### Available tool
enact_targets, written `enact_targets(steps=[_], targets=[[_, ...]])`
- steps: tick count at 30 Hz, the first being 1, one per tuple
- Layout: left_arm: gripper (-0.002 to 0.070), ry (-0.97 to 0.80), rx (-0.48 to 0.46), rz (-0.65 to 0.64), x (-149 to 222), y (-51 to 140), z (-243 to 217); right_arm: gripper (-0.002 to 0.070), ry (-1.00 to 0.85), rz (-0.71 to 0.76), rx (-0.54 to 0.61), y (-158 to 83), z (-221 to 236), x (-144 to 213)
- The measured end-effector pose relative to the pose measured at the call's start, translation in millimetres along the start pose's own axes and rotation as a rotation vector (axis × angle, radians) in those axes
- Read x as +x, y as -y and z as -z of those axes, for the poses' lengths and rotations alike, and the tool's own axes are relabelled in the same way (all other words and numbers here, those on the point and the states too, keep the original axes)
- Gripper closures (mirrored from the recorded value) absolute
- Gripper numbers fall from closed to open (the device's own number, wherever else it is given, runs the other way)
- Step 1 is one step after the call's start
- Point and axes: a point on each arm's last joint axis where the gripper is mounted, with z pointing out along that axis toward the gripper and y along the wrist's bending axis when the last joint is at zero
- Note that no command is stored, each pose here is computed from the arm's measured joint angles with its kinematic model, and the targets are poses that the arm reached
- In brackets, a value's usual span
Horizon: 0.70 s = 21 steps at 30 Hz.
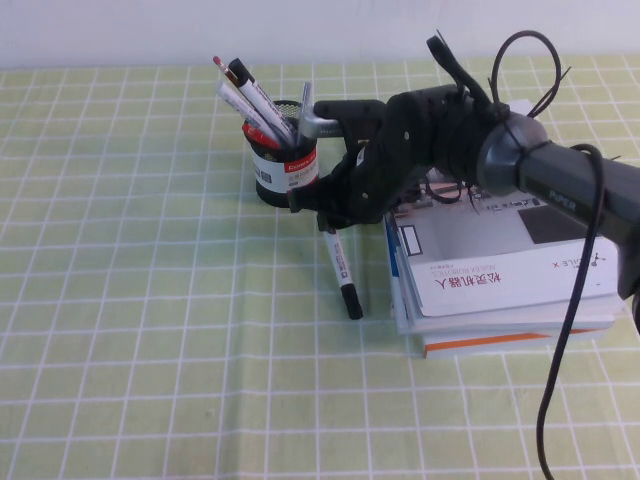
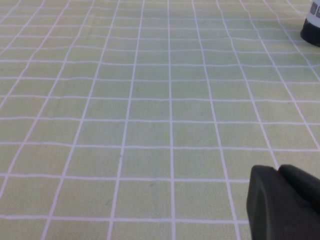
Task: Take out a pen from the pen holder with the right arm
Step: 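Take a marker out of the pen holder and lay it on the table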
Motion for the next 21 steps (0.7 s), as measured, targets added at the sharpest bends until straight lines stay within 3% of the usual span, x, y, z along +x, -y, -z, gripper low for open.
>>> enact_targets(steps=[8,21], targets=[[0.0680,0.000,0.000,0.000,0.0,0.0,0.0,0.0671,-0.028,-0.010,0.011,4.8,-9.8,4.3],[0.0680,0.000,0.000,0.000,0.0,0.0,0.0,0.0597,-0.032,0.011,0.028,4.9,-2.7,3.0]])
